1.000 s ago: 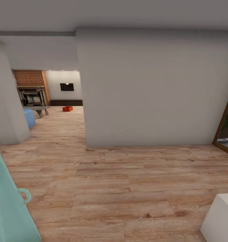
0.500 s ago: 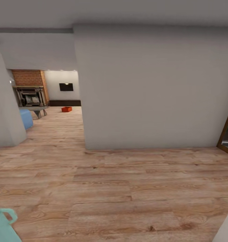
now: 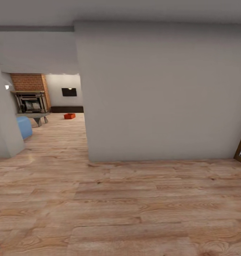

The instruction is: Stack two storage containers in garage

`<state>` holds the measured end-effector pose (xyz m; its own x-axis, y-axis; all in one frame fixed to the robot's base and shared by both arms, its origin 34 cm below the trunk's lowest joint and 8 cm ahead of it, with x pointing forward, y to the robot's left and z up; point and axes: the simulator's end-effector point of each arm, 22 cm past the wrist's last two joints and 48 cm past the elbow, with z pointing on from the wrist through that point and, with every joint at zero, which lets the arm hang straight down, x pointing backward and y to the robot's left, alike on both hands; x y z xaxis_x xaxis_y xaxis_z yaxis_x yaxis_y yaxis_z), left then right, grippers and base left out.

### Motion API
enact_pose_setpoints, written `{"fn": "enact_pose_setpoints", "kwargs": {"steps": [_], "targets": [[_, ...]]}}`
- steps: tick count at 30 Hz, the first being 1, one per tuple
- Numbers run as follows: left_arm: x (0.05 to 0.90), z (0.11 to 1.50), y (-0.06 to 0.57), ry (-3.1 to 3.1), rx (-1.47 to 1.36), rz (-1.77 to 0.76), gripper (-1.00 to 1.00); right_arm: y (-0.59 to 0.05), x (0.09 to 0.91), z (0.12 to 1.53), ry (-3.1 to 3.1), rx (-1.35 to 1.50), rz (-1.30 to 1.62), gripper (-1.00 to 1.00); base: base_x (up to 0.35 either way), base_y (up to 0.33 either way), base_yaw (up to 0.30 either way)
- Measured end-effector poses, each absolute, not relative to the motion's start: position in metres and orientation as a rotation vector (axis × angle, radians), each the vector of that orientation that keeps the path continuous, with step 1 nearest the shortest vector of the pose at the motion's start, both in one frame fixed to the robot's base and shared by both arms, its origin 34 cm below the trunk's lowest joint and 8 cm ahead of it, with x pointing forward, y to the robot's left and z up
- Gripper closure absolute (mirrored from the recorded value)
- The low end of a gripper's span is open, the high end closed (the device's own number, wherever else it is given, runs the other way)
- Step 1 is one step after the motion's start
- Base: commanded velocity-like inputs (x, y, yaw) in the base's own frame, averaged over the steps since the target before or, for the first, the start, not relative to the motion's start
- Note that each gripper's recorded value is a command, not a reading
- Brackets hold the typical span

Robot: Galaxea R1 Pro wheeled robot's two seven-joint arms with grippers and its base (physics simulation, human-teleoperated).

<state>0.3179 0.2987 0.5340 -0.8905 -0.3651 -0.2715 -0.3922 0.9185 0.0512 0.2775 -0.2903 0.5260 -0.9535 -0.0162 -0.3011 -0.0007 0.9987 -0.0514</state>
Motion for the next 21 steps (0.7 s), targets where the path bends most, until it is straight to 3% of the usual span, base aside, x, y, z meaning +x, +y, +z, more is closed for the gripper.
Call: {"fn": "enact_pose_setpoints", "kwargs": {"steps": [16,21], "targets": [[0.318,0.534,0.2988,2.821,-0.567,0.152,-1.0,-0.2916,0.2785,0.5264,2.829,-0.008,-0.075,-1.0,0.322,0.0,0.001],[0.3181,0.5341,0.2989,2.82,-0.567,0.153,-1.0,-0.2915,0.2795,0.5267,2.826,-0.008,-0.075,-1.0,0.322,0.0,0.214]]}}
